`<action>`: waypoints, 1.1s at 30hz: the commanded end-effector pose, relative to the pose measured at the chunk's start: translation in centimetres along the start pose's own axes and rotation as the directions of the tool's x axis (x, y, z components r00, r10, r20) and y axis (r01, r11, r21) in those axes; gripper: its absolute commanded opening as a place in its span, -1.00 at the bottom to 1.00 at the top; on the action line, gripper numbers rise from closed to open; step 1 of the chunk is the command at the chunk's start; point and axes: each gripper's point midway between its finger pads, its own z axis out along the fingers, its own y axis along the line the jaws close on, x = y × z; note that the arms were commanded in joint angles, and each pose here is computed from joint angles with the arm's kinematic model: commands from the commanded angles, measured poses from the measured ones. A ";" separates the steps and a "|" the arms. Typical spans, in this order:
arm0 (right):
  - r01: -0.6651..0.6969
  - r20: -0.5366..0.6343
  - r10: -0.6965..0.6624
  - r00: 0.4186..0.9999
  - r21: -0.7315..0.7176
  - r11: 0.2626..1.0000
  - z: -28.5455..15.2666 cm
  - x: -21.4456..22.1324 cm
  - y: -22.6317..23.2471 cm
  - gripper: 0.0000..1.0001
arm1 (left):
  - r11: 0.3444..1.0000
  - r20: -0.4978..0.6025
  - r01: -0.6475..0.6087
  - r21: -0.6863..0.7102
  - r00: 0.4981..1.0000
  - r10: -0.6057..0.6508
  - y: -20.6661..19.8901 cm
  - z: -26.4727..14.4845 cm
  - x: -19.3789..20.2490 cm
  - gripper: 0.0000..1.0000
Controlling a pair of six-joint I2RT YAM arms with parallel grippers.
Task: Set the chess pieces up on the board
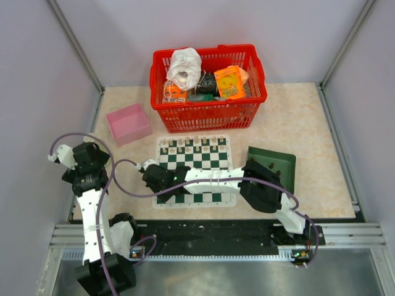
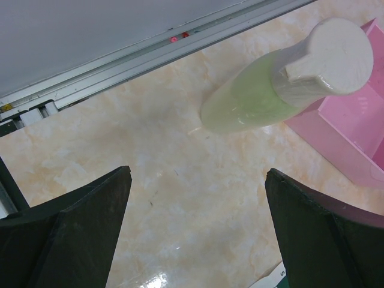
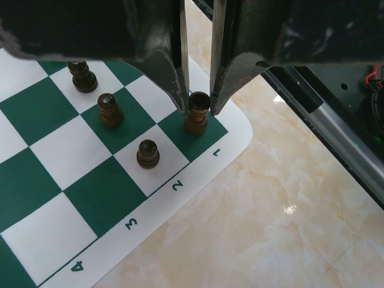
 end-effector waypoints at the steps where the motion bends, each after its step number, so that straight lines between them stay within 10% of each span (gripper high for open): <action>1: 0.021 0.031 -0.020 0.999 -0.033 0.999 -0.2 -1.3 1.6 -0.72 | 1.000 0.027 0.011 0.007 1.000 -0.012 -0.1 -0.1 -0.7 0.98; 16: 0.035 0.041 -0.033 0.999 -0.065 0.997 -1.1 -1.8 2.2 -0.33 | 1.000 0.034 0.010 0.012 0.999 -0.011 -0.3 -0.3 -1.1 0.97; 33: -0.069 0.318 0.059 0.946 0.019 0.997 -14.7 -4.4 -5.2 -0.14 | 0.999 0.032 0.012 0.044 0.999 -0.013 -1.0 -0.7 -1.5 0.97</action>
